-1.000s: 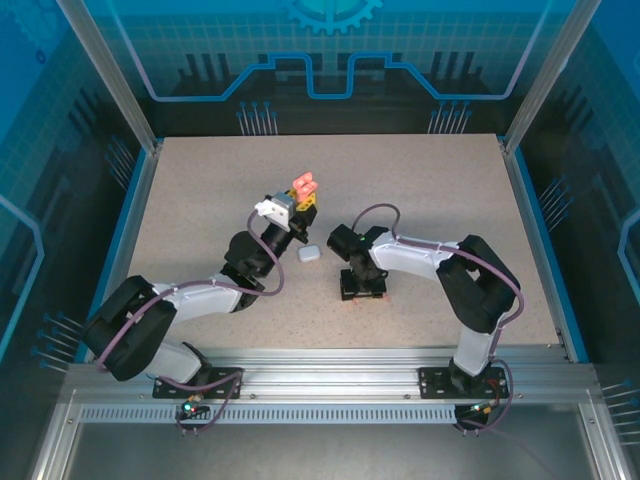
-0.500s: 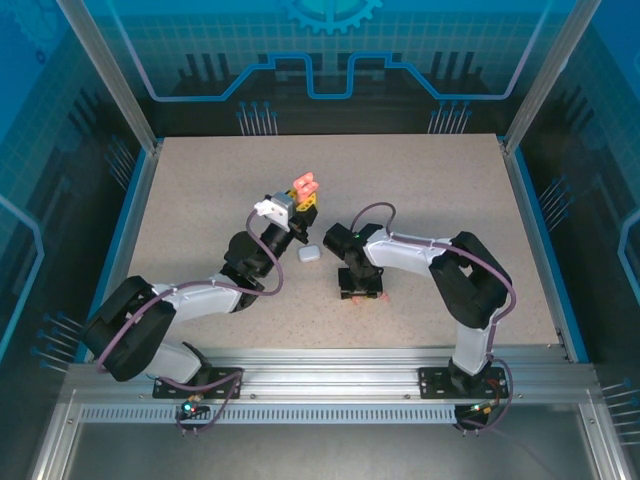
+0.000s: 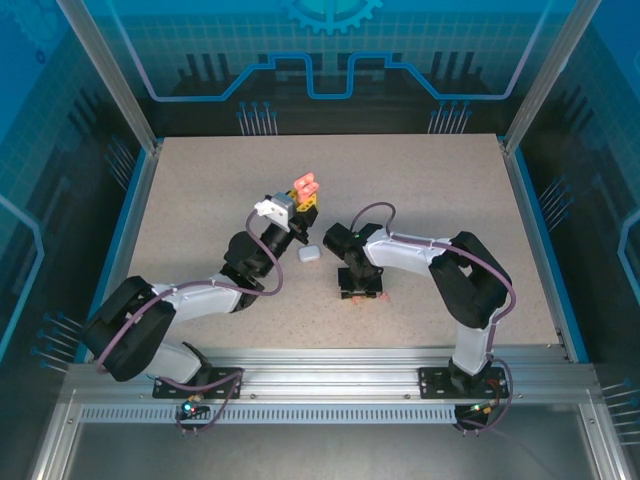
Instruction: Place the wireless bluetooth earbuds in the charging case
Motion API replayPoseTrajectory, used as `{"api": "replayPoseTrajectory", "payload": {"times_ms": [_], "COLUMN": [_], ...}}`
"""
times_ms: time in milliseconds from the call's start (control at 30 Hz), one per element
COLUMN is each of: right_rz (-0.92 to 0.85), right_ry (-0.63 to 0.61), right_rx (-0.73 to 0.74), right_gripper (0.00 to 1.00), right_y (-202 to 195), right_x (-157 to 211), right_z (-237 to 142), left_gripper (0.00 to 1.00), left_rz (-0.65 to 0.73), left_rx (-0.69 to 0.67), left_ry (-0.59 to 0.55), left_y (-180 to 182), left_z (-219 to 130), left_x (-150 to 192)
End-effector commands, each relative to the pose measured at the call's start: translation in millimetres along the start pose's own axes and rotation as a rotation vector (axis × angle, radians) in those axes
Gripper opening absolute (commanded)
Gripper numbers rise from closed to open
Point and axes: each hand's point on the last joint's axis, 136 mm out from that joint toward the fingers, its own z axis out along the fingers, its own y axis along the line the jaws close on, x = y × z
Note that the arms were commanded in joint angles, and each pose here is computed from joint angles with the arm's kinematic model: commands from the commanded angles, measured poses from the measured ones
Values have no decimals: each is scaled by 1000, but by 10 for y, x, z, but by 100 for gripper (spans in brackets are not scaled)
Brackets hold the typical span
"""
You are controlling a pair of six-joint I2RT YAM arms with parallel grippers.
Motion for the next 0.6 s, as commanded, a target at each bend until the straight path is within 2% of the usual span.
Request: {"api": "replayPoseTrajectory", "payload": {"times_ms": [0,267,567], "right_rz": [2,-3,-31], "right_ry": [38,30,-40], "right_rx": [11,4,5], "right_gripper": [34,28,25], "right_y": [35,53,57], "right_x": [84,67,-44], "right_z": [40,24,-107], "left_gripper": [0,0,0], "left_rz": [-12,-14,-20], "left_rx": [9,10,18], "left_ry": [-62,-61,-51], "left_y": [7,3,-12], "left_z": [-29,-22,-6], "left_x": [-190,-193,-177]}}
